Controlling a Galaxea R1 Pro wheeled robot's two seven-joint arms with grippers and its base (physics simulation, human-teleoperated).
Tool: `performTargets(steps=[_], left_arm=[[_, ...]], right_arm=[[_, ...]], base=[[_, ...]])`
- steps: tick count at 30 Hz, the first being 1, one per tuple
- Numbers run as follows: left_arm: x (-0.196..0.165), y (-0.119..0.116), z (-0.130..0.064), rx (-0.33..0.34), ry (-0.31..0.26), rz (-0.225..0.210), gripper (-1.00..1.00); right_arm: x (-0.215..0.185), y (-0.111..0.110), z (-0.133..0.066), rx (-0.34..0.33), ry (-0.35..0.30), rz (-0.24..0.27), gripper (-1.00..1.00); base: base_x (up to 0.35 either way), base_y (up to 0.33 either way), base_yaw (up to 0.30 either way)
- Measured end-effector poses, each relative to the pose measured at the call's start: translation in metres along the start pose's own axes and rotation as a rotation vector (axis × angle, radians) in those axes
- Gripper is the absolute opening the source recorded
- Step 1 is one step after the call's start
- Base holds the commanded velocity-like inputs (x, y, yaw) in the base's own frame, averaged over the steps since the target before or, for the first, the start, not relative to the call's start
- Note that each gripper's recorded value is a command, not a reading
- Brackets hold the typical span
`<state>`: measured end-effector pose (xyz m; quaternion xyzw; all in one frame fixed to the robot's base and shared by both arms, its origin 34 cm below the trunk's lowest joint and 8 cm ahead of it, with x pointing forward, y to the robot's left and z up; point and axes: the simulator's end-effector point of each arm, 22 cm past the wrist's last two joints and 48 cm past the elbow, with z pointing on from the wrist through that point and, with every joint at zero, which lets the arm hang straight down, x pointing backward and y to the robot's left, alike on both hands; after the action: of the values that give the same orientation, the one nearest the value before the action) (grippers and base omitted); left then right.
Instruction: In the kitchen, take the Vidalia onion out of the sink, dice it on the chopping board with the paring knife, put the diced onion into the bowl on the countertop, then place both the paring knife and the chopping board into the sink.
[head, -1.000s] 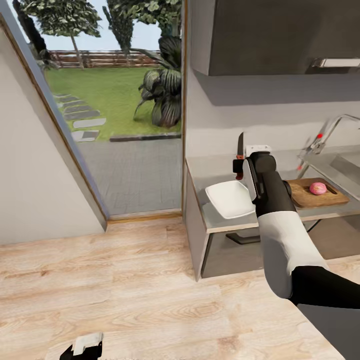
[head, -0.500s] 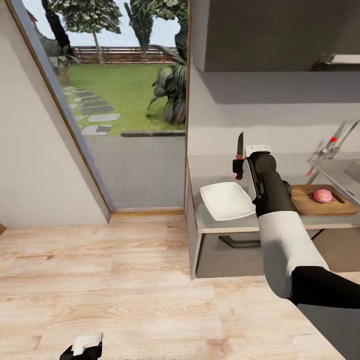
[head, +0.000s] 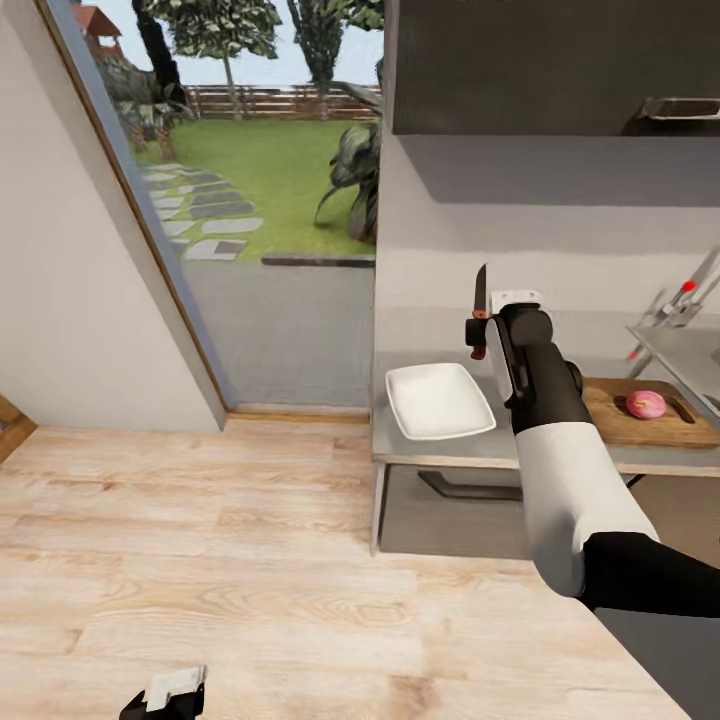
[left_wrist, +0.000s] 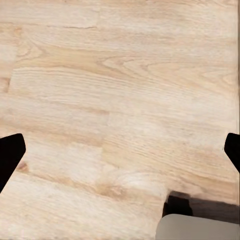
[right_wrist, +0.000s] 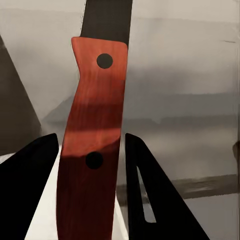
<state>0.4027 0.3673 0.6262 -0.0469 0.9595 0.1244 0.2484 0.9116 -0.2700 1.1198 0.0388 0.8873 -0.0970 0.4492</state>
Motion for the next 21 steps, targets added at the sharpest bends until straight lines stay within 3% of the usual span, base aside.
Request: performTargets(steps=[5, 16, 21], left_arm=[[0.0005, -0.0001, 0.0001, 0.000, 0.001, 0.001, 1.00], [-0.0035, 0.0000, -0.0005, 0.000, -0.007, -0.002, 1.00], [-0.0036, 0.0000, -0.0006, 0.000, -0.007, -0.002, 1.00]], right_arm=[[0.0004, 0.0000, 0.0006, -0.001, 0.001, 0.000, -1.00], [-0.0042, -0.0008, -0.0040, -0.001, -0.007, 0.002, -1.00], [-0.0045, -0.0008, -0.0045, -0.001, -0.008, 0.002, -1.00]], base=[[-0.191, -0.279, 0.002], [-0.206, -0.271, -0.122], [-0.083, -0.293, -0.006]])
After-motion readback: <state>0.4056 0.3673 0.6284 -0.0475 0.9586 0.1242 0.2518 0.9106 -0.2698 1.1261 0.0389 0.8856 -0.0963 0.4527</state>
